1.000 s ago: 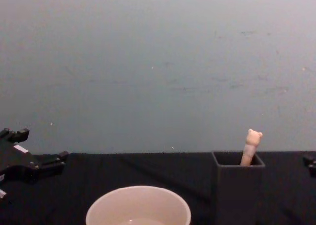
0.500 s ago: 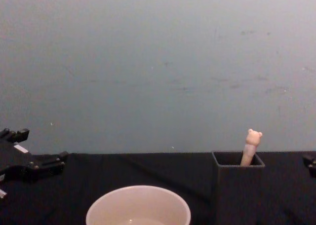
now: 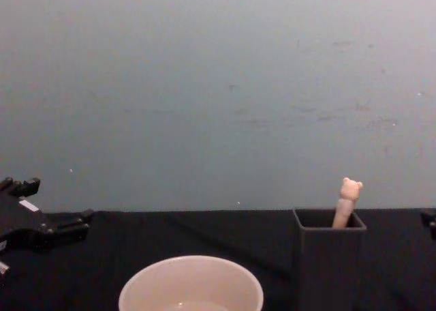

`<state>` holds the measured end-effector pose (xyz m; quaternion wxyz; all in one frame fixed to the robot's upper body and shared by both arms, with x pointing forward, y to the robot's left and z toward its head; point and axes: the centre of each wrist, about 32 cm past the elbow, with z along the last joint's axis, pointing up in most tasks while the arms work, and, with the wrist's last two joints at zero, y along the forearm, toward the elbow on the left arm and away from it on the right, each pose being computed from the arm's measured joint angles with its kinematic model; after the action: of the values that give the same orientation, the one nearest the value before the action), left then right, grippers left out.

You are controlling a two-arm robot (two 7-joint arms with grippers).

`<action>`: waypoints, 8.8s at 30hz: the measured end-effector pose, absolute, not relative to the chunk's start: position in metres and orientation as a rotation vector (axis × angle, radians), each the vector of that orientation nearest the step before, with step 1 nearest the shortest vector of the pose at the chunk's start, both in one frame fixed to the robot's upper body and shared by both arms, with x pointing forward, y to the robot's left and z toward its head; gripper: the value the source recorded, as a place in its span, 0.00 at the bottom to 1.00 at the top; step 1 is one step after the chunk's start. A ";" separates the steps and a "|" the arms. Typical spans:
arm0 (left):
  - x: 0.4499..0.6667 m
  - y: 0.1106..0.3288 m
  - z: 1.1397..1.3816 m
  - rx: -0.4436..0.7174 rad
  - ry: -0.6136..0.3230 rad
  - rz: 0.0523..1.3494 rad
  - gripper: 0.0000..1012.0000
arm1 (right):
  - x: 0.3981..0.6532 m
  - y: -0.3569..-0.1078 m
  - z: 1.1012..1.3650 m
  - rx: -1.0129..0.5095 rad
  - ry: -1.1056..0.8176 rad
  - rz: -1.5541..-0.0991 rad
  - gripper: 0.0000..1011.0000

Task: Pick up the stirring spoon with one hand, stir inside the cup, then place it back in its original position.

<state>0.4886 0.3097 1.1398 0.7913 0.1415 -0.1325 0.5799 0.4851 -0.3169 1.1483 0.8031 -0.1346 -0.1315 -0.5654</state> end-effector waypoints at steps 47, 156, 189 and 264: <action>0.489 0.310 1.140 0.304 -0.285 1.248 0.99 | 0.499 -0.290 1.182 -0.107 0.029 -0.806 0.99; 0.489 0.310 1.140 0.305 -0.285 1.248 0.99 | 0.520 -0.280 1.196 -0.078 0.142 -0.830 0.21; 0.489 0.310 1.140 0.304 -0.285 1.248 0.99 | 0.530 -0.269 1.256 0.202 0.166 -0.796 0.21; 0.489 0.310 1.140 0.304 -0.285 1.248 0.99 | 0.535 -0.146 1.179 -0.074 0.114 -0.595 0.21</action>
<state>0.4886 0.3097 1.1398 0.7913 0.1415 -0.1325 0.5799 0.5354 -0.1456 1.1794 0.9538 -0.0366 0.0562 -0.2928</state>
